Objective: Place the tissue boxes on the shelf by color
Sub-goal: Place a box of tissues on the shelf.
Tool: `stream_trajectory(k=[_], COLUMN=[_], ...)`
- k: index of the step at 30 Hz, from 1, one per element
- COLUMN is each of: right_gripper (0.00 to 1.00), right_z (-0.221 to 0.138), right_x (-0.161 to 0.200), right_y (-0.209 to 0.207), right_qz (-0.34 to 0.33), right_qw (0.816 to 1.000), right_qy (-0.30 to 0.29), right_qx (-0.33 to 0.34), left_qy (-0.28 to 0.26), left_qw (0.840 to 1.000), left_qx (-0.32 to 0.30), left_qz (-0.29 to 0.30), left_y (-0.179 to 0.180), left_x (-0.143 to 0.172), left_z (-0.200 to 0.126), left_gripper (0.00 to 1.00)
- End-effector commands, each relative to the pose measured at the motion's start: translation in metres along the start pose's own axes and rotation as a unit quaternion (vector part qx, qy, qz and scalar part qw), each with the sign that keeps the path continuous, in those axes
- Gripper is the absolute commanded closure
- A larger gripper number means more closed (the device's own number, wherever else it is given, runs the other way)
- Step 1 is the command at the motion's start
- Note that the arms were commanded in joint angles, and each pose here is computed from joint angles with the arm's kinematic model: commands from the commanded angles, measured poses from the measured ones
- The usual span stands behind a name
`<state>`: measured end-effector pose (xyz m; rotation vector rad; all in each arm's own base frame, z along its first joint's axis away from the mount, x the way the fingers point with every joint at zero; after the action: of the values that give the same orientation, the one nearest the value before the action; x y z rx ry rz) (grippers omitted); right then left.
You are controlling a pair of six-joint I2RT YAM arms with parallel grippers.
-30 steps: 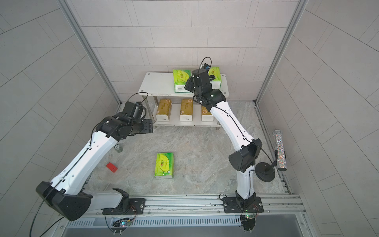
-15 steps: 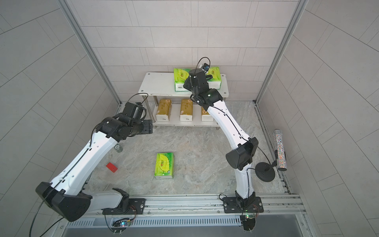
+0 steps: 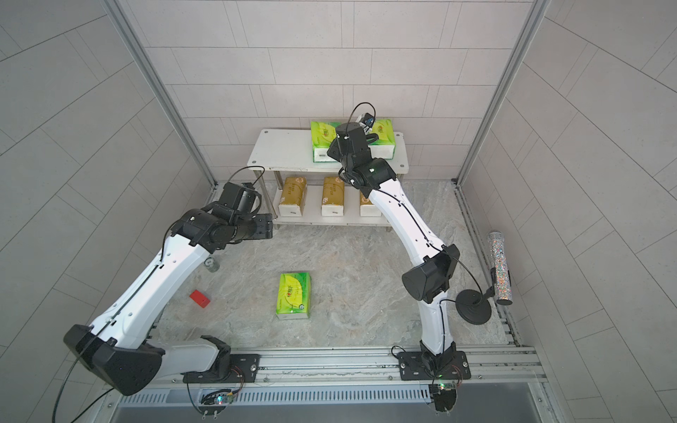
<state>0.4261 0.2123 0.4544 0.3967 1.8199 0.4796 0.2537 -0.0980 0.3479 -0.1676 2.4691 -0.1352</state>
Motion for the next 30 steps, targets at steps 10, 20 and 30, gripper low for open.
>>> stream_trajectory(k=[10,20,30], right_gripper=[0.65,0.65,0.55], right_z=[0.008,0.017,0.002], right_x=[0.007,0.013,0.015], right_y=[-0.004,0.000,0.005], right_qz=[0.003,0.009,-0.009], right_qw=[0.998,0.998,0.999], right_qy=[-0.025,-0.028,-0.017], right_qx=[0.060,0.062,0.040], left_qy=[-0.010,-0.008,-0.013], left_qw=[1.000,1.000,1.000], left_qx=[-0.004,-0.008,-0.003], left_qz=[0.000,0.000,-0.001], left_y=[0.000,0.001,0.000], left_x=[-0.002,-0.001,-0.004], left_z=[-0.005,-0.003,-0.006], left_gripper=[0.24,0.24,0.24])
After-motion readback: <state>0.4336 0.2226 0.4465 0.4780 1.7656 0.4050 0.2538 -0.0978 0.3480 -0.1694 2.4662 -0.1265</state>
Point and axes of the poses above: each gripper's point midway between its finger pads, its own z axis out along the fingers, its own y axis along the line the jaws close on, x = y × z, the point moved 10 cm from there along -z, back along the fingers, and after that the axes turned 6 degrees about -z, right-handed, at the moved point
